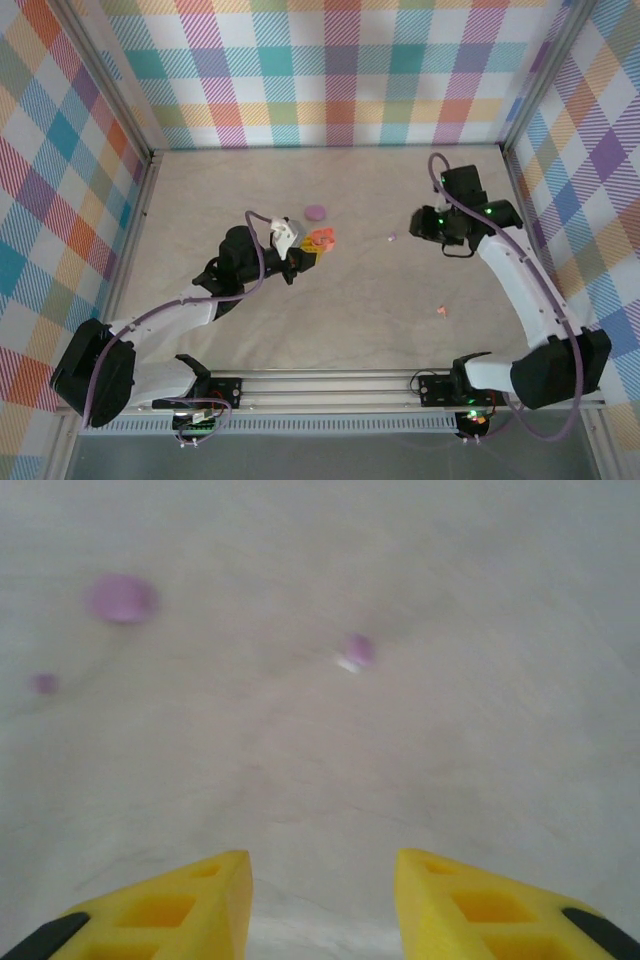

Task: Insert wireless bluetooth earbuds into charging case

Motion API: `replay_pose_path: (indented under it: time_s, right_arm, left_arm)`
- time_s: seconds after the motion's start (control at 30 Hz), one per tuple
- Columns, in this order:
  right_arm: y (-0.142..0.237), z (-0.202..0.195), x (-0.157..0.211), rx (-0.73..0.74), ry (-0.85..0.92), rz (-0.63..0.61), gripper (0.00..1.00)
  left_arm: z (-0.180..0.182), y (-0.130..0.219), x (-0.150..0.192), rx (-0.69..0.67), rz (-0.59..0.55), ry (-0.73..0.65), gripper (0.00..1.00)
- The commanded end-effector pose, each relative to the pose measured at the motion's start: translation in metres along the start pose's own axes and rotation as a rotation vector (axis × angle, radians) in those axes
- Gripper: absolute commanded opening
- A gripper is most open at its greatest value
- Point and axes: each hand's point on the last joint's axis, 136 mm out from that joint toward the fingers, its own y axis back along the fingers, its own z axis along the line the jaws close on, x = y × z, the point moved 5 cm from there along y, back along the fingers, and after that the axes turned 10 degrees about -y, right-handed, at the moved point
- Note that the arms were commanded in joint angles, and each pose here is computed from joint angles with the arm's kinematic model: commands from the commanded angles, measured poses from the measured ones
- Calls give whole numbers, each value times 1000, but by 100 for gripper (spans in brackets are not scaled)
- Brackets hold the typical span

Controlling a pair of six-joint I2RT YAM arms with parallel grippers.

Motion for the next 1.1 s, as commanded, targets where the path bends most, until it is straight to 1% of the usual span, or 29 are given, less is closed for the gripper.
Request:
replay_pose_path:
  time_s: [0.0, 0.13, 0.2, 0.27, 0.37, 0.5, 0.63, 0.7, 0.9, 1.07]
  right_arm:
    - [-24, -57, 38, 167, -208, 177, 43]
    - [-45, -99, 65, 214, -385, 267, 49]
    - [-53, -109, 74, 197, -449, 307, 52]
    - [-58, -116, 82, 197, -487, 328, 53]
    - [-68, -121, 91, 199, -500, 332, 53]
    - [-89, -120, 98, 129, -492, 341, 50]
    - [-104, -128, 106, 161, -476, 382, 50]
    - [-107, -131, 108, 177, -476, 394, 51]
    - [-107, -129, 108, 154, -474, 389, 53]
    - [-108, -119, 106, 76, -499, 390, 52]
  left_arm:
    - [-3, -2, -16, 31, -34, -44, 0]
    - [-4, -4, -16, 50, -35, -45, 0]
    - [-5, -6, -15, 63, -29, -46, 0]
    - [-6, -7, -14, 80, -23, -44, 0]
    - [-7, -8, -13, 94, -23, -43, 0]
    - [-8, -9, -13, 101, -24, -47, 0]
    - [-9, -8, -14, 113, -14, -54, 0]
    - [-10, -6, -14, 115, -11, -59, 0]
    - [-11, -4, -13, 114, -4, -63, 0]
    - [-10, -5, -13, 118, -5, -60, 0]
